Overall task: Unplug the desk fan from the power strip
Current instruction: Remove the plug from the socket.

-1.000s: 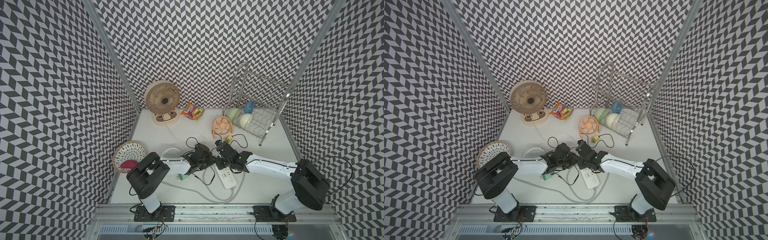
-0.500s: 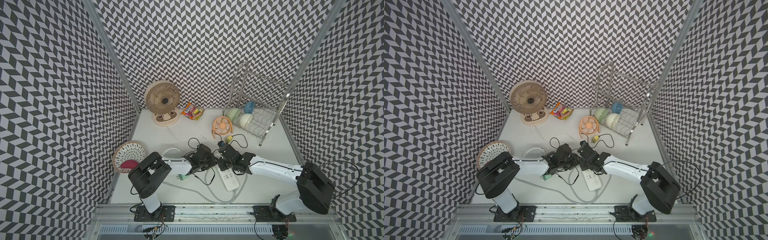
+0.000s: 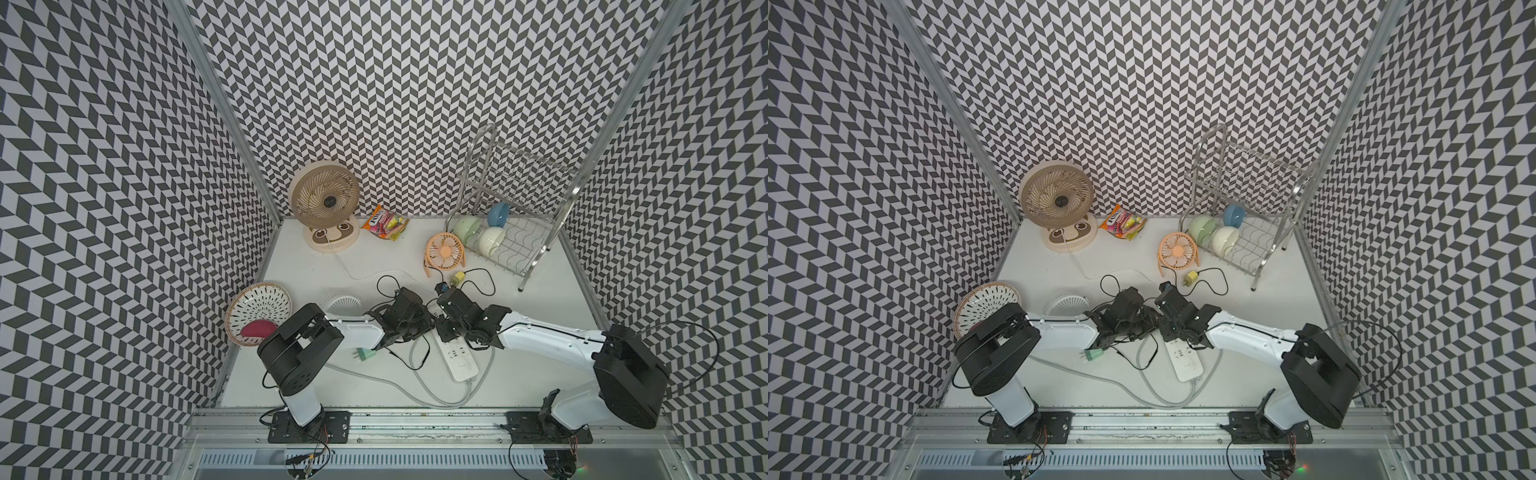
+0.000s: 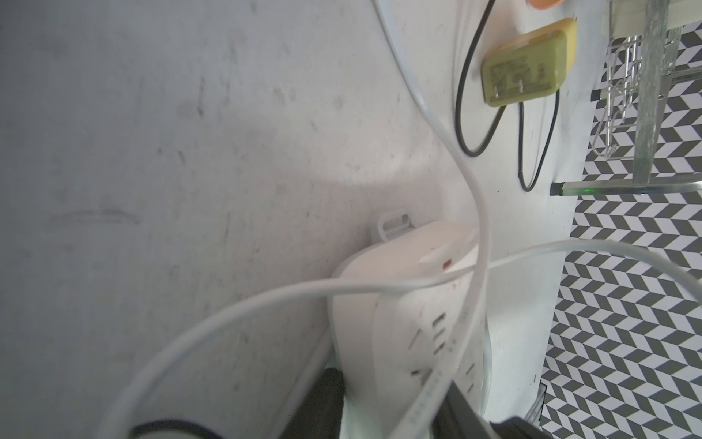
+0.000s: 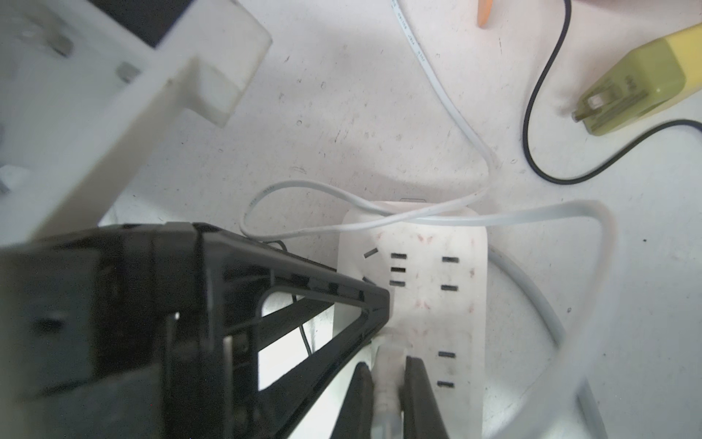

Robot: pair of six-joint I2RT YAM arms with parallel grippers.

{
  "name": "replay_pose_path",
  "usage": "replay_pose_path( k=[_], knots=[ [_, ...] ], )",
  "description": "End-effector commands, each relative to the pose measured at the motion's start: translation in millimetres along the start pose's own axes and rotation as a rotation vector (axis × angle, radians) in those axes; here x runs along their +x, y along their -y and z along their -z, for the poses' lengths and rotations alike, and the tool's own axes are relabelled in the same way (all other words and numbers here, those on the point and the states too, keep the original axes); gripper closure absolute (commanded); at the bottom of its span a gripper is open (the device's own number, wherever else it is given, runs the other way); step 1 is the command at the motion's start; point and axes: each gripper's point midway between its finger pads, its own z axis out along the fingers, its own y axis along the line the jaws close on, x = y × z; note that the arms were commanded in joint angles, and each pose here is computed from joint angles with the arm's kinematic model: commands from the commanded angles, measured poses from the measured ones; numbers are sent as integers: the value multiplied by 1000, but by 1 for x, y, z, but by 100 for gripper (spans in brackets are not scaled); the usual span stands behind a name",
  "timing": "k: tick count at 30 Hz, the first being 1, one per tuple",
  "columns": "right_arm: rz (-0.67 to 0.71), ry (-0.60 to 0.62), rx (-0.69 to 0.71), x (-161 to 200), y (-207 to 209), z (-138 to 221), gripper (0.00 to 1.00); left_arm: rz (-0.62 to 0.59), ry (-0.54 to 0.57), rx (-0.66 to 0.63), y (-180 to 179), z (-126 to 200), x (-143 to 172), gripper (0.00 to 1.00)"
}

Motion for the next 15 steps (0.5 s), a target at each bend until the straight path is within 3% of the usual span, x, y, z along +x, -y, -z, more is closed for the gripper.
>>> replay_pose_path(
  k=[1, 3, 4, 6, 10, 13, 15],
  knots=[
    [-26, 255, -135, -70, -32, 41, 100, 40, -59, -298, -88, -4, 22, 59],
    [-72, 255, -30, -71, -13, 38, 100, 40, -62, -300, -89, -4, 23, 59],
    [-68, 250, -32, -71, -14, 38, 100, 41, -60, -300, -89, -4, 22, 59],
    [-2, 248, -171, -71, -38, 41, 100, 42, -58, -299, -89, -3, 22, 59],
    [-61, 253, -54, -74, -18, 40, 100, 42, -59, -301, -90, -4, 22, 59],
    [26, 273, -261, -76, -53, 51, 100, 45, -58, -301, -90, -3, 22, 59],
    [-37, 286, -155, -79, -35, 49, 100, 44, -58, -301, -90, -3, 22, 59]
  ],
)
